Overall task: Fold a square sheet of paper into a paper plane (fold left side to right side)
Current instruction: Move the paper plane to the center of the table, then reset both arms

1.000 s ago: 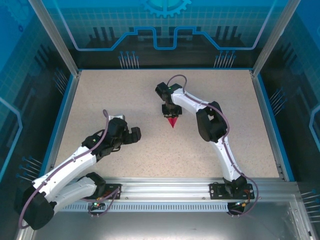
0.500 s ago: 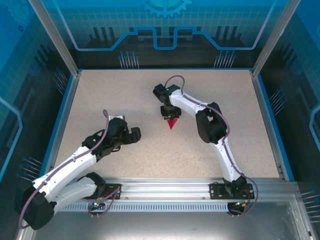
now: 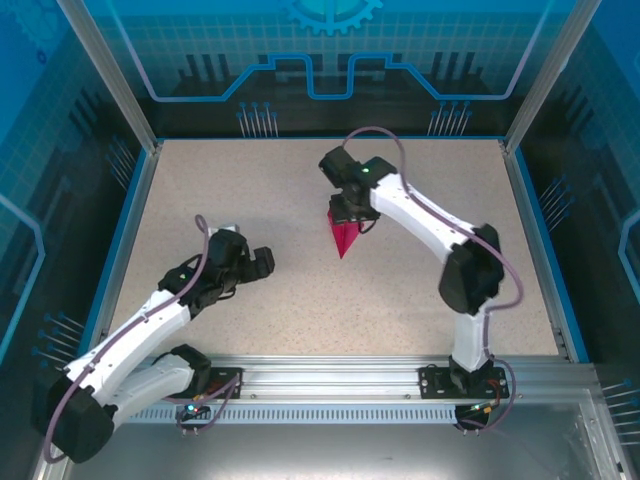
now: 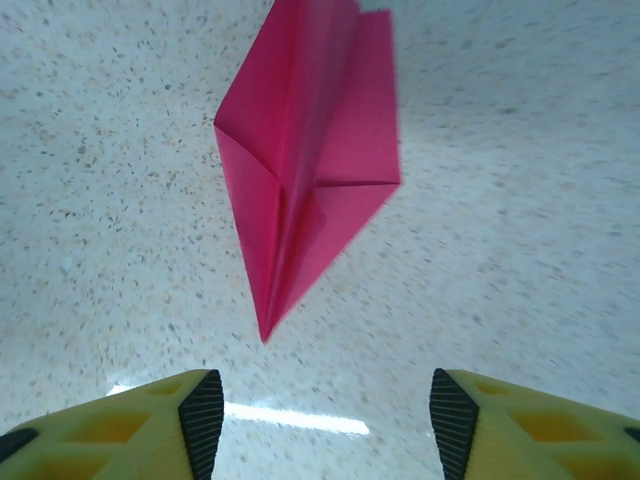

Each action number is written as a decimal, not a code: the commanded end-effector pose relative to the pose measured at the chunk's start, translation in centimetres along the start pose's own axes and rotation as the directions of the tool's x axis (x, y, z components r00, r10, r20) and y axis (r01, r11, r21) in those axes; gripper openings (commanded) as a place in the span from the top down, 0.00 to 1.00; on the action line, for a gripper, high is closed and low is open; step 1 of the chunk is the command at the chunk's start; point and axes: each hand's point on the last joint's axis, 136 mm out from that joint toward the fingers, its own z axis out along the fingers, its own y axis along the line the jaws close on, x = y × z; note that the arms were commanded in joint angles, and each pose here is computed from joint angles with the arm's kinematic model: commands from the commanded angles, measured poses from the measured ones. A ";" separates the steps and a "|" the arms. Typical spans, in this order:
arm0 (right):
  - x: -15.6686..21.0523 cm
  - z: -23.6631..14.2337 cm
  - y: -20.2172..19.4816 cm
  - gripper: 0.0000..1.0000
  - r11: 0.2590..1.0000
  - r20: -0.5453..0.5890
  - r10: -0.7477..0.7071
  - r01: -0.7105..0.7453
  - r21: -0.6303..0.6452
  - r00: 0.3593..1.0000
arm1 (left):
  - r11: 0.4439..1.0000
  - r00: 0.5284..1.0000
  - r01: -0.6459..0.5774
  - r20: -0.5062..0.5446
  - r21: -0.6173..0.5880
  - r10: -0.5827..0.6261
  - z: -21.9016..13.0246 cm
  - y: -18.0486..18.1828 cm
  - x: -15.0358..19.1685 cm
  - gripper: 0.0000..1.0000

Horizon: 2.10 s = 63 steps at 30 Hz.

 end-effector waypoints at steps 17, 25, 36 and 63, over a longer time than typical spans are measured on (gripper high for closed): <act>5.4 1.4 -21.4 0.00 0.969 0.528 0.205 -0.246 0.008 0.824 | 0.952 0.840 0.210 0.539 -0.222 -0.059 -1.0 10.9 -9.3 0.02; 4.7 6.9 -23.1 0.01 0.982 0.573 0.110 -0.177 0.061 0.812 | 0.945 0.864 0.061 0.490 -0.323 0.111 3.1 11.3 -9.2 0.01; 2.6 8.1 -20.8 0.01 0.999 0.660 0.030 -0.042 0.003 0.750 | 0.970 0.818 -0.115 0.533 -0.214 0.215 6.7 8.1 -10.2 0.02; 3.2 8.7 -19.7 0.01 1.000 0.680 -0.016 0.010 0.013 0.733 | 0.967 0.835 -0.203 0.490 -0.153 0.252 10.9 7.9 -10.6 0.01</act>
